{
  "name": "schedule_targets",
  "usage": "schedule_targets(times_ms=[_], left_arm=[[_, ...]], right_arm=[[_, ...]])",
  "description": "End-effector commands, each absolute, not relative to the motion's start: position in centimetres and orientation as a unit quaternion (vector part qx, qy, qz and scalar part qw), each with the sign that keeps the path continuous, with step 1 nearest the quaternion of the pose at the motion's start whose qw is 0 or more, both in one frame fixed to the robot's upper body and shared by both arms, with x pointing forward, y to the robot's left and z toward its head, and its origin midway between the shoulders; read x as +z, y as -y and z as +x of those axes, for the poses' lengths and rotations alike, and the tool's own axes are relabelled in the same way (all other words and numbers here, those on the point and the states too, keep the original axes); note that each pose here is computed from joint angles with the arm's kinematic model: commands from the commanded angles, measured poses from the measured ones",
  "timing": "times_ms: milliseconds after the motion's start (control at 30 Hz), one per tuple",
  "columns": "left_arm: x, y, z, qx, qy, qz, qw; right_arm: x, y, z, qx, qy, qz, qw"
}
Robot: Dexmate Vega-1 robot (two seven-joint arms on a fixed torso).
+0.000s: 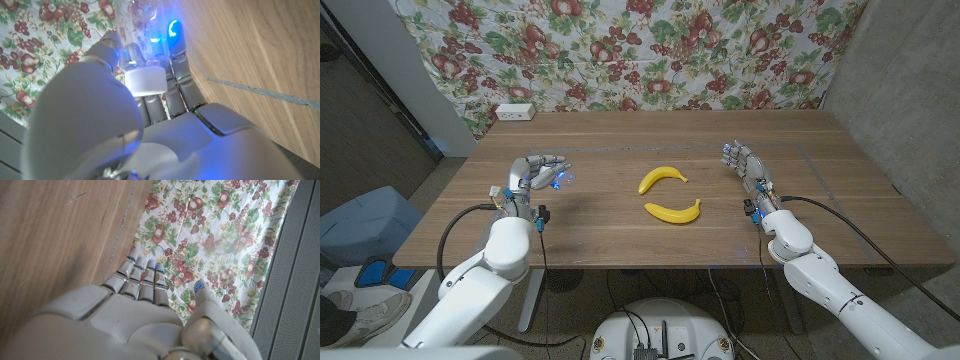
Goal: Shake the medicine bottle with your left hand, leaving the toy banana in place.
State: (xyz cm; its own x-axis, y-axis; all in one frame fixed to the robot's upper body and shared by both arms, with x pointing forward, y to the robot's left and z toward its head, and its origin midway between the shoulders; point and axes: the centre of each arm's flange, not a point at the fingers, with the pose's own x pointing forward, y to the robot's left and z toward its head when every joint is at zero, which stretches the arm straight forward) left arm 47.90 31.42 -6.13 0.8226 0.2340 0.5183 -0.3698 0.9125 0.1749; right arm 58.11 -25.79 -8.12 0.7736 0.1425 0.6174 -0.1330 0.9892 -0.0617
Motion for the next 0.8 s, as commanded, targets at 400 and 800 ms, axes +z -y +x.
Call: schedule_targets(times_ms=[400,800], left_arm=[[-4.2,-29.6,51.0,0.031,0.198,0.228,0.953],[-4.2,-30.4,49.8,0.100,0.258,0.202,0.939]], right_arm=[[-8.0,25.8,58.2,0.070,0.329,-0.008,0.942],[-7.9,25.6,58.5,0.070,0.327,-0.009,0.942]])
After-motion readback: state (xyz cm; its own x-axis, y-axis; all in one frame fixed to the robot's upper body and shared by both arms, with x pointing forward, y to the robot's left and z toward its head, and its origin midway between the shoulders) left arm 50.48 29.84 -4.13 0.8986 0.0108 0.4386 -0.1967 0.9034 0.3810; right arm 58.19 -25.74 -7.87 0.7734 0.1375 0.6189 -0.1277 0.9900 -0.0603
